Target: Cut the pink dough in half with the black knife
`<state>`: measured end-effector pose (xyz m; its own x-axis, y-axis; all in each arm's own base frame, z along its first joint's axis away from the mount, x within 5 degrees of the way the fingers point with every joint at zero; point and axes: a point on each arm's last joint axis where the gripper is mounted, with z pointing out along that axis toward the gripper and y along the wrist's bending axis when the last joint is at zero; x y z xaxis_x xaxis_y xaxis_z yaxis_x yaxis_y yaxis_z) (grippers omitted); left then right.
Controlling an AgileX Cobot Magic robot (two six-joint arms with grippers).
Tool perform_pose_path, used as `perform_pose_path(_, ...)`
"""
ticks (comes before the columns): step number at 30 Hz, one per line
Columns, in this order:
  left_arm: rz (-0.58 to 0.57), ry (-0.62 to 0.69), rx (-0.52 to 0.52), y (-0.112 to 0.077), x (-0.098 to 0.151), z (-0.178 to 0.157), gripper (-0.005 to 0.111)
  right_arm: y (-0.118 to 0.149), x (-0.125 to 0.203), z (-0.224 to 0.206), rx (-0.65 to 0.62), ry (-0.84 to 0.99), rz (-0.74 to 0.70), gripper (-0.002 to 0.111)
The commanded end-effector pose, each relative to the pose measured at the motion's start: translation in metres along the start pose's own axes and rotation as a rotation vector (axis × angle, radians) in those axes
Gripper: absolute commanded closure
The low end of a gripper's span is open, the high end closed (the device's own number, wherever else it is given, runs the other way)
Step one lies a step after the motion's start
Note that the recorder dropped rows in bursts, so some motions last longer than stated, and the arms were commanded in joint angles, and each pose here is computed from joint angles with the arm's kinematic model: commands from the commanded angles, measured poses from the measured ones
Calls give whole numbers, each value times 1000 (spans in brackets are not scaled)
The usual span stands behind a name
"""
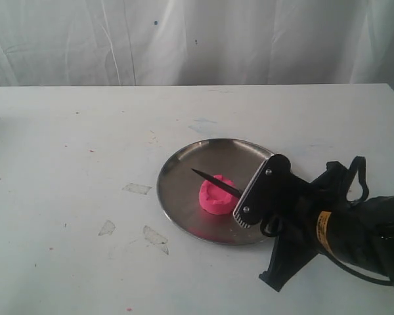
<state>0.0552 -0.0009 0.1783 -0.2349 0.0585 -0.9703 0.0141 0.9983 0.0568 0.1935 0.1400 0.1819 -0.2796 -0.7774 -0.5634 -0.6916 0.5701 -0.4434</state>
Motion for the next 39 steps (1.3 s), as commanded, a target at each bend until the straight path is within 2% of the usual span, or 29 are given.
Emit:
perform_pose_path(1, -10, -3, -1, 0, 1, 0, 107, 3, 3, 7, -12, 32, 1, 106)
perform_pose_path(20, -29, -11, -1, 0, 0, 0, 107, 1, -2, 8, -1, 23, 7, 106)
perform_pose_path(25, -368, -95, 28, -1, -8, 0, 107, 0, -4, 8, 2, 17, 3, 106)
perform_pose_path(27, -436, -163, 27, 1, -14, -1, 107, -3, -5, 9, 25, 24, 4, 106)
perform_pose_path(30, -468, -270, 24, 3, -23, -3, 107, -9, -7, 8, 79, 36, 1, 106)
perform_pose_path(31, -524, -308, 31, 4, -26, -4, 107, -11, -9, 8, 84, 32, -7, 106)
perform_pose_path(33, -744, -379, 70, 6, -32, -6, 107, -10, -11, 9, 75, 27, -25, 106)
perform_pose_path(35, -903, -400, 111, 6, -34, -7, 107, -9, -12, 12, 60, 29, -31, 106)
perform_pose_path(39, -832, -398, 135, 3, -36, -8, 107, -8, -13, 24, 66, 68, -67, 106)
